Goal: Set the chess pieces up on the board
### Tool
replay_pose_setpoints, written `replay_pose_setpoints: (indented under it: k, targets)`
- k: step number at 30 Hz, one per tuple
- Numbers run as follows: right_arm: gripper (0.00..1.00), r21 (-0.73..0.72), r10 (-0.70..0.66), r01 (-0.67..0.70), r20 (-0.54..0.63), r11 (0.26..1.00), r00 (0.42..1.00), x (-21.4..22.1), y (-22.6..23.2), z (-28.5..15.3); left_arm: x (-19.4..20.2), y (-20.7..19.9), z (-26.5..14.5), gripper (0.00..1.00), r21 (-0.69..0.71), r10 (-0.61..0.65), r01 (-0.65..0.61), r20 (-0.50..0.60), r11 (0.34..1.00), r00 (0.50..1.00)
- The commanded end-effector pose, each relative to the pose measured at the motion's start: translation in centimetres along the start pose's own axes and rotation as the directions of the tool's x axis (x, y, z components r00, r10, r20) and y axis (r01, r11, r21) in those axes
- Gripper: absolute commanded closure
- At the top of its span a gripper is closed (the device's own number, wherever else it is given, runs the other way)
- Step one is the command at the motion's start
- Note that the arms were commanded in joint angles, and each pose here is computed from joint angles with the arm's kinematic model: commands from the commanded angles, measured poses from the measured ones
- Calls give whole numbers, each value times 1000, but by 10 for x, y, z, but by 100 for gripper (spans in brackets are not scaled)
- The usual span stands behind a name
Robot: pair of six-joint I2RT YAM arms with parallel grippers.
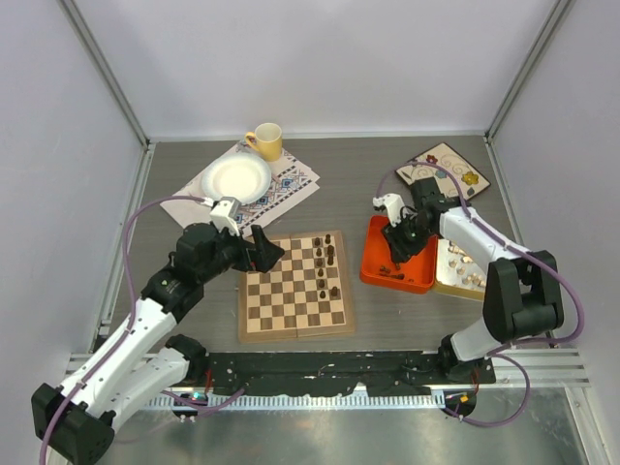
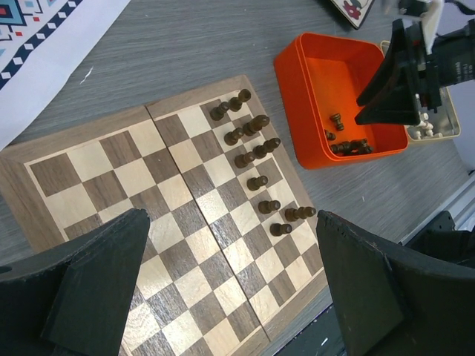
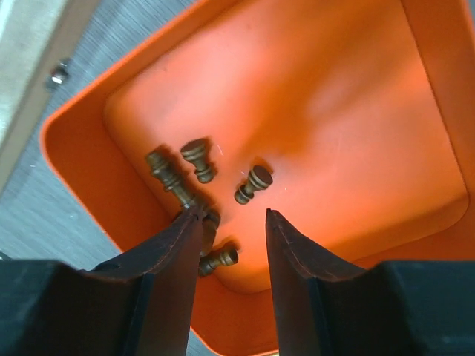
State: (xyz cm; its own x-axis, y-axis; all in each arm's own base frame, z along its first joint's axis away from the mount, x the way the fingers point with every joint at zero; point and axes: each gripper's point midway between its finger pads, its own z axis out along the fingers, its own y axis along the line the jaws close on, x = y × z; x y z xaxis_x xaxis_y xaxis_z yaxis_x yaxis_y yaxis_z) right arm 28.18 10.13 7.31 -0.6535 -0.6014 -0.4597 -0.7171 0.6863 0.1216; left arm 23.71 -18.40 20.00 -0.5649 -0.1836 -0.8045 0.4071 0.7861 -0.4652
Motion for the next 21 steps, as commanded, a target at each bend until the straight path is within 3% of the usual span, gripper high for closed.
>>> replay_pose_setpoints:
  k: [1, 10, 21]
  targets:
    - [56, 106, 29, -20, -85, 994, 996, 15, -12, 11, -22, -14, -5, 0, 52, 27, -31, 71, 998, 997]
    - [57, 127, 49, -30, -155, 991, 987, 25, -13, 31, -18, -11, -8, 0, 47, 4, -7, 81, 999, 997]
    - [75, 184, 31, -7, -130, 983, 991, 6, -32, 37, -20, -12, -9, 0, 46, 5, -9, 82, 999, 997]
